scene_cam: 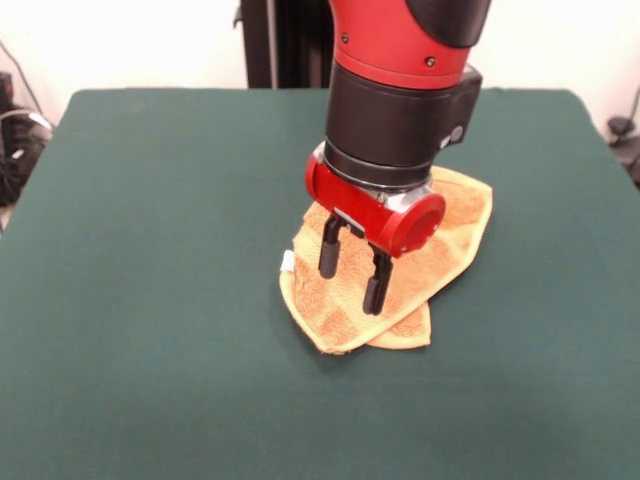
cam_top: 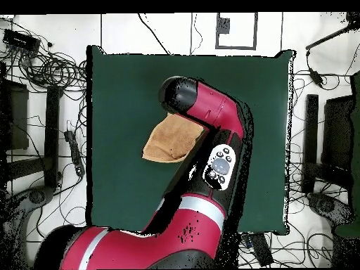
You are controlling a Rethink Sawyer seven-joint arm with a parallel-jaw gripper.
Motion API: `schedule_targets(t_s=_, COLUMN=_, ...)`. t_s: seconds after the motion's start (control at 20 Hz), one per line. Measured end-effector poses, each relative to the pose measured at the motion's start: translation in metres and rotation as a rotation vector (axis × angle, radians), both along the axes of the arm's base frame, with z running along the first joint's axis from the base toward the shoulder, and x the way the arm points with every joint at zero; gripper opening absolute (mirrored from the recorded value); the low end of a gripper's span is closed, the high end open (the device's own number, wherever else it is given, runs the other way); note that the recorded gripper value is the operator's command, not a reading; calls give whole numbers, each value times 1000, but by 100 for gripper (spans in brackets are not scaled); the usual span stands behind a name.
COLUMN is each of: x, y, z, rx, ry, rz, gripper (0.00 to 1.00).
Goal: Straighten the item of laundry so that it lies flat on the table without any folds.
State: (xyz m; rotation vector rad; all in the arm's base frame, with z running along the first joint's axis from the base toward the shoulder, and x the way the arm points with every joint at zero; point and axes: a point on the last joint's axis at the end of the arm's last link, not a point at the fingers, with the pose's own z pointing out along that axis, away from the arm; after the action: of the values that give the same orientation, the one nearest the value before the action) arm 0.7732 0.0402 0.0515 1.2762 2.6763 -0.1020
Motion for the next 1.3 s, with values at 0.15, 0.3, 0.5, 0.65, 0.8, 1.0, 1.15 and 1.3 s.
schedule_targets(t_s=0.15, x=2, y=1, z=1, rx=9, ry=-5, rz=-10, gripper=100)
schedule_targets(t_s=0.3, x=3, y=1, z=2, rx=15, ry=-8, rz=-17, gripper=100)
schedule_targets(t_s=0.5, x=4, y=1, z=3, rx=21, ry=-11, rz=-23, gripper=100)
schedule_targets(t_s=0.65, x=4, y=2, z=3, rx=22, ry=-11, rz=-23, gripper=100)
schedule_targets(t_s=0.8, x=4, y=4, z=2, rx=22, ry=-11, rz=-22, gripper=100)
schedule_targets(t_s=1.0, x=3, y=6, z=1, rx=22, ry=-9, rz=-18, gripper=100)
schedule_targets(t_s=1.15, x=3, y=6, z=1, rx=22, ry=-8, rz=-18, gripper=100)
schedule_targets(t_s=1.3, x=2, y=6, z=-1, rx=21, ry=-5, rz=-18, gripper=100)
